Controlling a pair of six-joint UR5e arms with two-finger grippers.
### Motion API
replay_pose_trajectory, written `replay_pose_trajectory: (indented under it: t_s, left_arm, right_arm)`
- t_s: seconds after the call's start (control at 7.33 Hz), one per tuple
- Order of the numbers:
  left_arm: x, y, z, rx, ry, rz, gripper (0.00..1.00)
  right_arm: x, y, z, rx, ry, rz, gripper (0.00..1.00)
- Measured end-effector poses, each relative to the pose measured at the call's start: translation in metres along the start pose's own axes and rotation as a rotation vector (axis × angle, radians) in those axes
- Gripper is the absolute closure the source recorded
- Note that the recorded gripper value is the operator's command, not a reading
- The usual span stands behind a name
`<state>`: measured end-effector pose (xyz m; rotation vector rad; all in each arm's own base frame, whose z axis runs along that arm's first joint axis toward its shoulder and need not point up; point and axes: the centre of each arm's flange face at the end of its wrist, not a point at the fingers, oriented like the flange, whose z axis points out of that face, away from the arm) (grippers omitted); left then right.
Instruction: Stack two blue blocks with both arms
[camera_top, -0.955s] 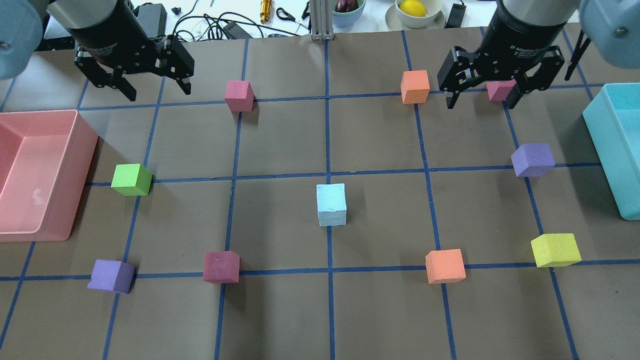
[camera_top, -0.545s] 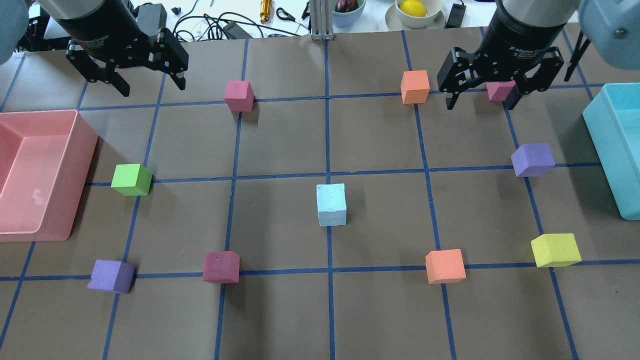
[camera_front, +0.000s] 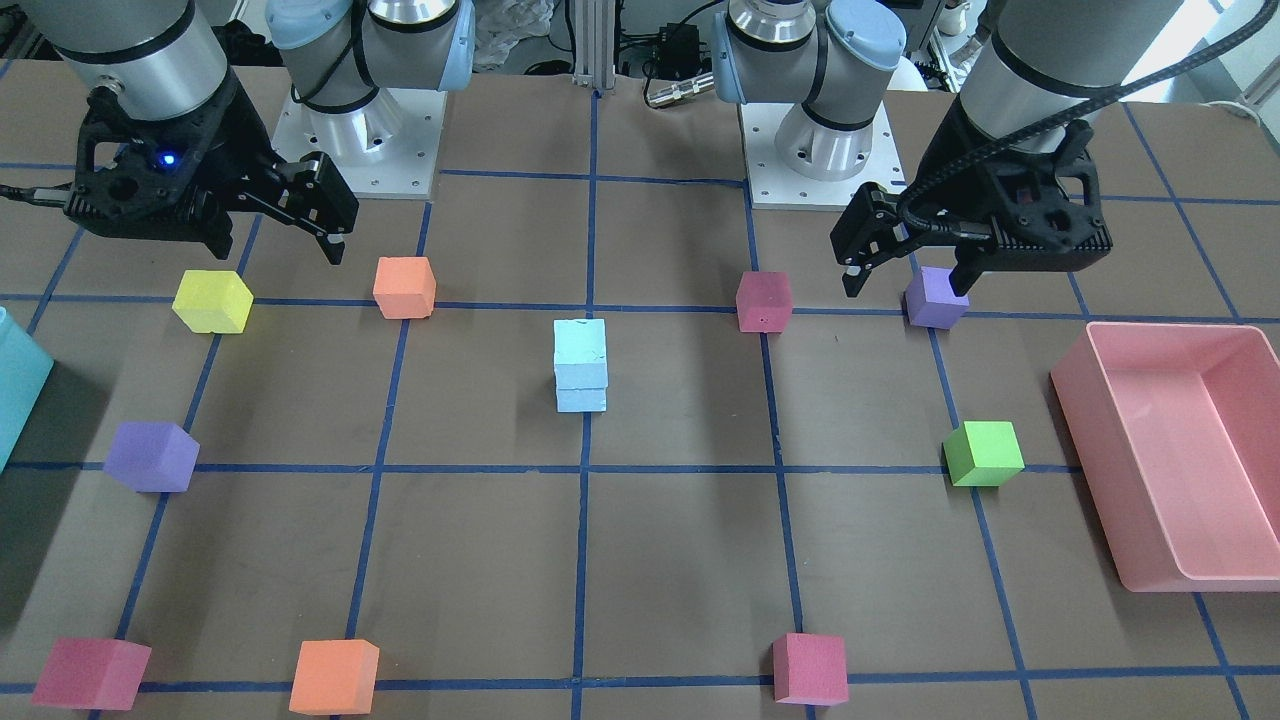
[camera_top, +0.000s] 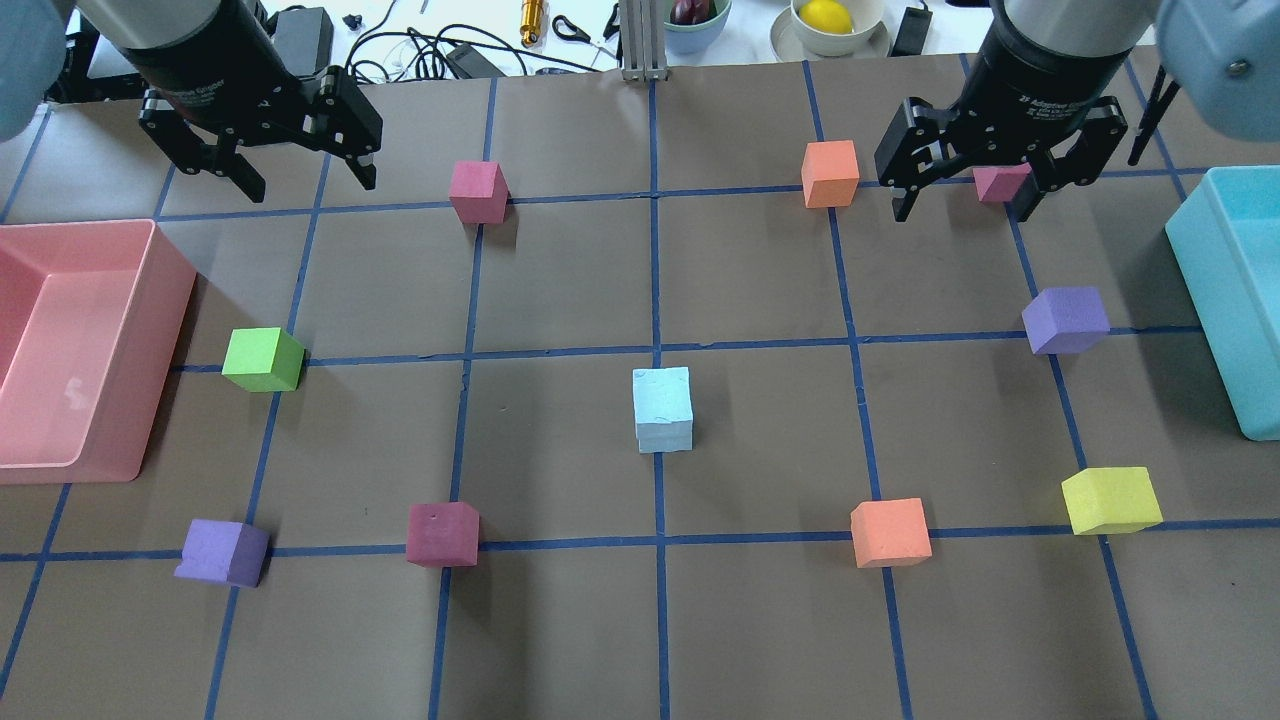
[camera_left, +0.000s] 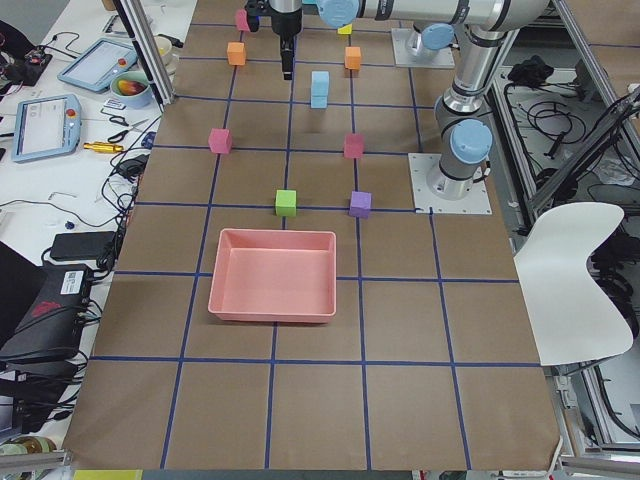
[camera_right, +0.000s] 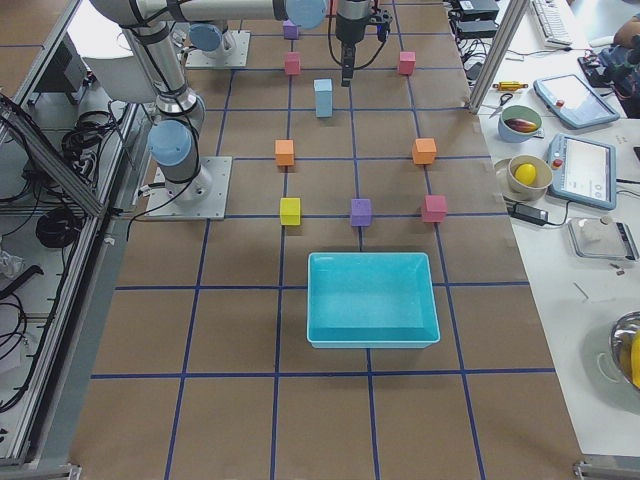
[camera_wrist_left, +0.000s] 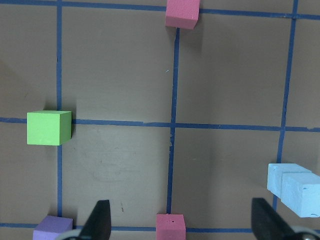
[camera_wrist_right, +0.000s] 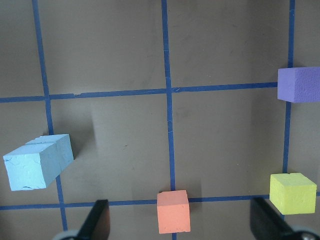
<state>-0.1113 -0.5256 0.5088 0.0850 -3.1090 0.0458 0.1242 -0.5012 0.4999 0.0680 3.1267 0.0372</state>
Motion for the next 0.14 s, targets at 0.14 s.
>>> replay_pose_trajectory:
  t_s: [0.14]
  left_arm:
    - [0.0002, 0.0008, 0.0014, 0.0, 0.0, 0.0, 0.0]
  right_arm:
    - [0.0003, -0.0001, 0.0001, 0.0, 0.0, 0.0, 0.0]
